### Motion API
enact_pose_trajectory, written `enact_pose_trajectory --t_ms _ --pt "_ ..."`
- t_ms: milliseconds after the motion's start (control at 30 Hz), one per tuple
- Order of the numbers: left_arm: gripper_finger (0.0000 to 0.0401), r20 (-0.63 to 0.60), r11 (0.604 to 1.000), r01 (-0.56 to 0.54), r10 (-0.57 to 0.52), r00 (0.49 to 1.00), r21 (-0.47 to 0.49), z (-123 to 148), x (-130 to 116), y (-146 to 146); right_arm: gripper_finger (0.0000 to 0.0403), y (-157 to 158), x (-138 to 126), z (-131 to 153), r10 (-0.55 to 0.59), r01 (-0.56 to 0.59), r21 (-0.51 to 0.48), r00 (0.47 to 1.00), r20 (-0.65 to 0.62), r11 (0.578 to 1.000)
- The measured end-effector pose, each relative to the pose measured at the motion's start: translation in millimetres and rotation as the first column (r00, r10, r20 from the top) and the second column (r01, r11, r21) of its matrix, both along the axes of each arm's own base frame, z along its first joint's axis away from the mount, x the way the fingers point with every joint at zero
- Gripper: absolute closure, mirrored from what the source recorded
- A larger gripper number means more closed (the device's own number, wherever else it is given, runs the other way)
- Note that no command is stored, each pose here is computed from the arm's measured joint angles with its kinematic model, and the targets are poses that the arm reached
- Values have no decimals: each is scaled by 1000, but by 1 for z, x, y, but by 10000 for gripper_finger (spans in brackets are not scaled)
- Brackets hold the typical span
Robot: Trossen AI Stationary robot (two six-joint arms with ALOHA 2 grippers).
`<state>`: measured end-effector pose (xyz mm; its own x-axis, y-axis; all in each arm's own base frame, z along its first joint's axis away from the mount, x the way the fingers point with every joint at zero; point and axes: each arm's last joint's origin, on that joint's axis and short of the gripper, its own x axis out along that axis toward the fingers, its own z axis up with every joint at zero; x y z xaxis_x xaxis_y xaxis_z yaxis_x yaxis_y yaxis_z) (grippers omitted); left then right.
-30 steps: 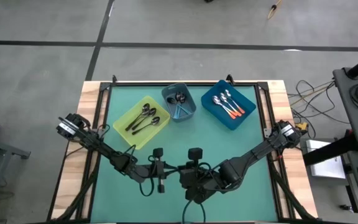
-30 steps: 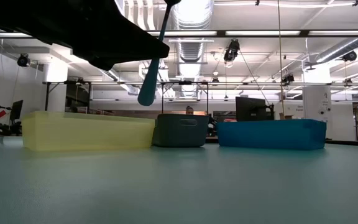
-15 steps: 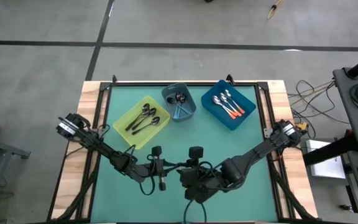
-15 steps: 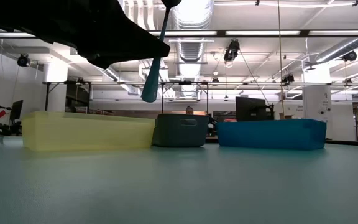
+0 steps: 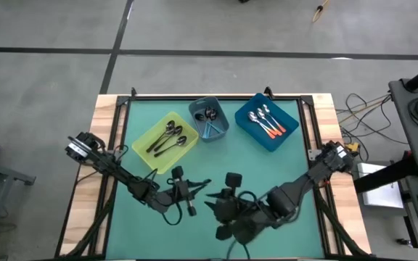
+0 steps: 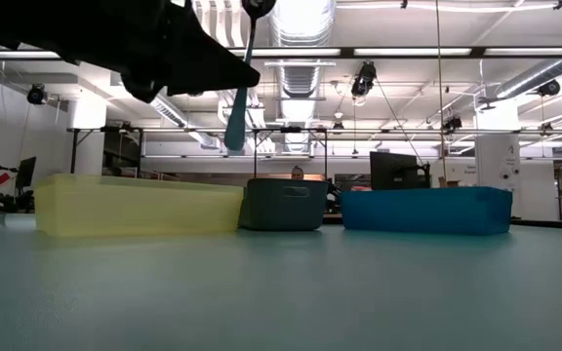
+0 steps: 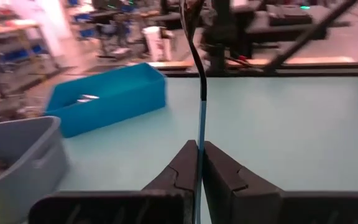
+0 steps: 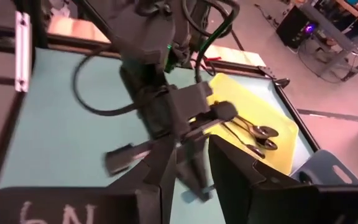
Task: Sort silverware by color (type)
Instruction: Put the blue spoon into the dark blue bin
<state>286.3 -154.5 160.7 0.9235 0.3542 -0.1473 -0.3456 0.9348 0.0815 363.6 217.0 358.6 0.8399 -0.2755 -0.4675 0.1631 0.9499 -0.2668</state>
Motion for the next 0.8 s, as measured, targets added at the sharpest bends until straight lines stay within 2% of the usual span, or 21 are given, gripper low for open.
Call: enact_pose_trajectory --t_ms 133,333,633,800 --pt "401 23 999 -49 49 999 19 3 -3 -3 325 18 -13 -4 -43 43 -5 998 40 999" --pt "401 60 996 -83 83 995 8 10 -7 -8 332 34 -28 -39 -141 146 -67 988 67 987" --pt "401 85 995 -103 102 991 9 22 -2 -13 331 15 -22 -89 -317 318 11 941 121 948" --pt "401 88 992 -121 119 989 18 24 -1 -14 306 3 -6 -98 -347 341 64 921 177 938"
